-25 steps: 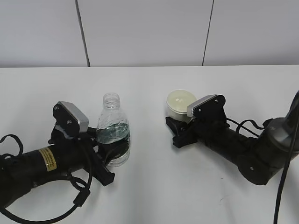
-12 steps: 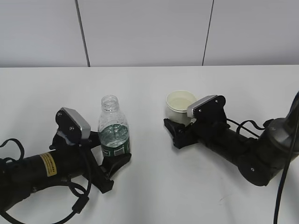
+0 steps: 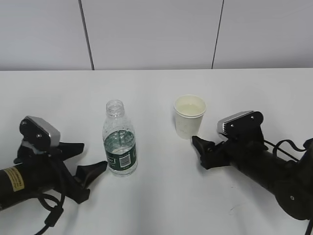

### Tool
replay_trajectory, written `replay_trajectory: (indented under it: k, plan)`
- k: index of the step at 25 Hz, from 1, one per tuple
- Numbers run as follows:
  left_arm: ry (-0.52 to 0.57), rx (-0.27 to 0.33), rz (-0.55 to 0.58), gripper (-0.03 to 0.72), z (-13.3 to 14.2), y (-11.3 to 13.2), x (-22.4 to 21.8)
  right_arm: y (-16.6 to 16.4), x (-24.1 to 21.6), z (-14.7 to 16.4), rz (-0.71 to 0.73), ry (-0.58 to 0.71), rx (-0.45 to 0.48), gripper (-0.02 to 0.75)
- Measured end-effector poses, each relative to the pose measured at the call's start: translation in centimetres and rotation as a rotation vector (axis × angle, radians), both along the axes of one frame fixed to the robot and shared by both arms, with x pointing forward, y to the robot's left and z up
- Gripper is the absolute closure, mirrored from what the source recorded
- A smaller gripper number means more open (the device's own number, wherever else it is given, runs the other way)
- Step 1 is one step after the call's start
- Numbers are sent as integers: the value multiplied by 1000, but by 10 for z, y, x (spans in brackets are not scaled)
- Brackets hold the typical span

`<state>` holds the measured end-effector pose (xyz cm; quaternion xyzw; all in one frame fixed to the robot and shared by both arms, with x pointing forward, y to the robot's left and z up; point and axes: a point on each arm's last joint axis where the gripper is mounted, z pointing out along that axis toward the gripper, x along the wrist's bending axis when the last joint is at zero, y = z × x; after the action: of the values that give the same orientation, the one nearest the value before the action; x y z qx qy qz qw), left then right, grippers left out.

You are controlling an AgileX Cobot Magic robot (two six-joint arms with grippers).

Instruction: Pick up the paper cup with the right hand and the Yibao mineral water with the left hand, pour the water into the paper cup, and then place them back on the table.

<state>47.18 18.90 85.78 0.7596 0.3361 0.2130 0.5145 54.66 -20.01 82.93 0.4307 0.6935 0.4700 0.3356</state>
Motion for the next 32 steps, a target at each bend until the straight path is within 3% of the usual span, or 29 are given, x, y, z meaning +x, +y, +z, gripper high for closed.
replay_trajectory:
  k: [7,18,26,32]
  plan:
    - [-62,-12,136,179,23,19,12,-17,-8,25,-173,-18,41,97]
    - [159,239,319,188,79,28,63,-53,-10,67,-316,254,72,117]
    - [483,503,521,188,118,47,86,-57,2,102,-332,650,-75,132]
    - [644,656,560,189,142,55,84,-57,18,152,-255,903,-261,143]
